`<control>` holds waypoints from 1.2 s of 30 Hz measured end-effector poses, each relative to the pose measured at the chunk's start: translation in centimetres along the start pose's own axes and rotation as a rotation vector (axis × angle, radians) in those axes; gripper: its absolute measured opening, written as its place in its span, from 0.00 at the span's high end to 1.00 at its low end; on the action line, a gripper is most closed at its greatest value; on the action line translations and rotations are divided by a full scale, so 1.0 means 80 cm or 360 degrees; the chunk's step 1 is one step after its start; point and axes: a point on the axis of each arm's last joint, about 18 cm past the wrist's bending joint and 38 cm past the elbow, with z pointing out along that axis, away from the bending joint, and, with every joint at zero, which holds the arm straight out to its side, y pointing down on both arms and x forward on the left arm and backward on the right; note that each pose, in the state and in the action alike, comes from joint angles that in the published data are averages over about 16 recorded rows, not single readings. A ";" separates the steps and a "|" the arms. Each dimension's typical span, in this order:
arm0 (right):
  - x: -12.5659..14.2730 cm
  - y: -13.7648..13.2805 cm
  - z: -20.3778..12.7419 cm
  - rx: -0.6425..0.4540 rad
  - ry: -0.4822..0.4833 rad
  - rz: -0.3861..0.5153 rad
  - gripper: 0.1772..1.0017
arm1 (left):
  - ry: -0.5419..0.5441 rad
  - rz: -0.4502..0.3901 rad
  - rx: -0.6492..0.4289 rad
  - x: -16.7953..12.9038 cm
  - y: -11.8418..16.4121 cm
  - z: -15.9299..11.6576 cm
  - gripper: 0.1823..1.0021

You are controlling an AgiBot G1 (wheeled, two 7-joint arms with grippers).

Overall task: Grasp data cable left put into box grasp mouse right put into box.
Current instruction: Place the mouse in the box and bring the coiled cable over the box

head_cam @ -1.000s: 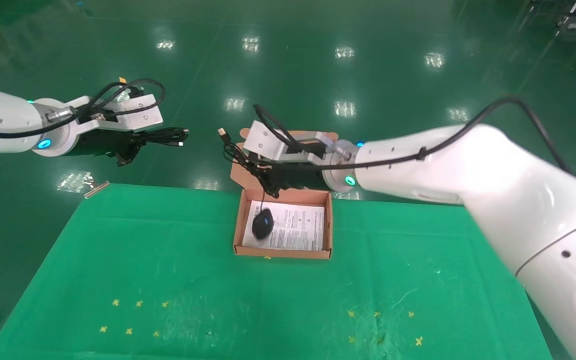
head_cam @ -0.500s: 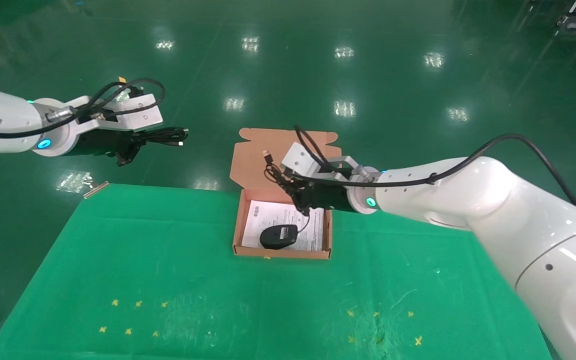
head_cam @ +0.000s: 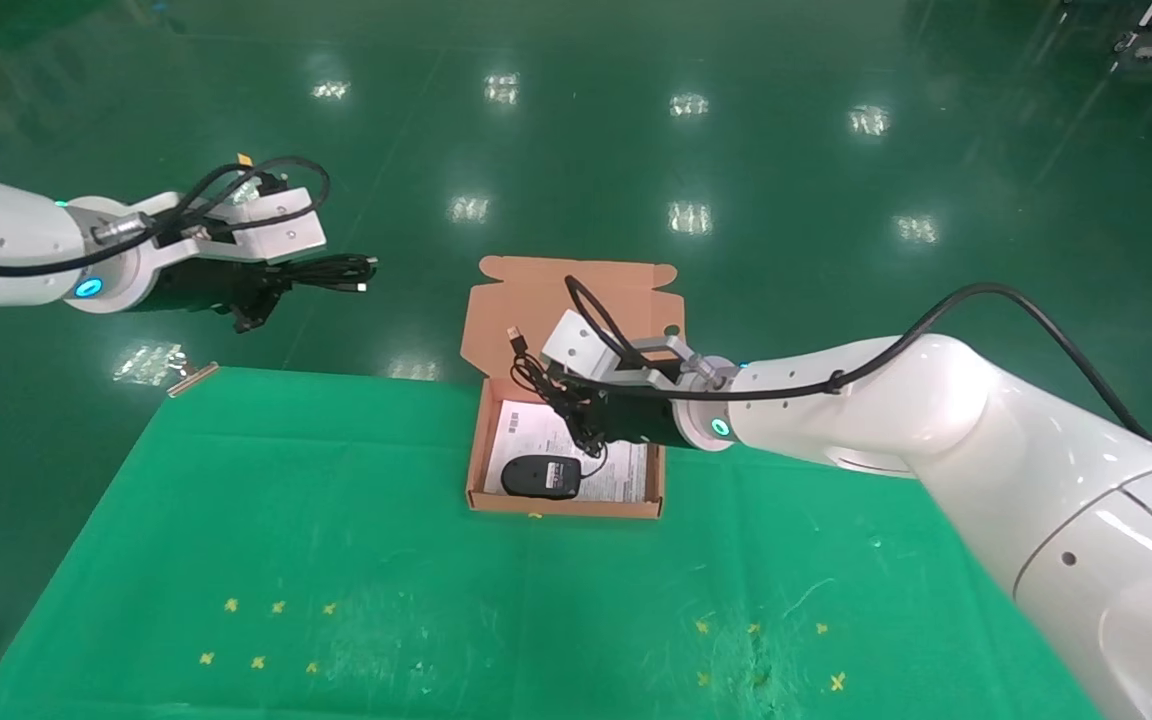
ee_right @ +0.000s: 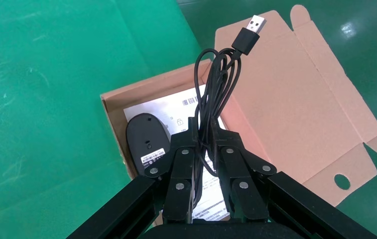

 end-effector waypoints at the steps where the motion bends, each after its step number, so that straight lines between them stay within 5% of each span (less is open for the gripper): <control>1: 0.000 0.000 -0.001 0.0000 0.0000 -0.0001 0.94 | 0.0003 0.0001 0.0002 0.001 -0.001 0.001 0.91; 19: 0.036 0.016 -0.033 -0.0008 0.0098 0.0013 0.74 | 0.0180 0.0045 0.0162 0.076 -0.036 0.050 0.91; 36: 0.102 0.070 -0.122 -0.0086 0.0299 0.0038 0.29 | 0.0256 0.0113 0.0475 0.172 -0.112 0.126 0.91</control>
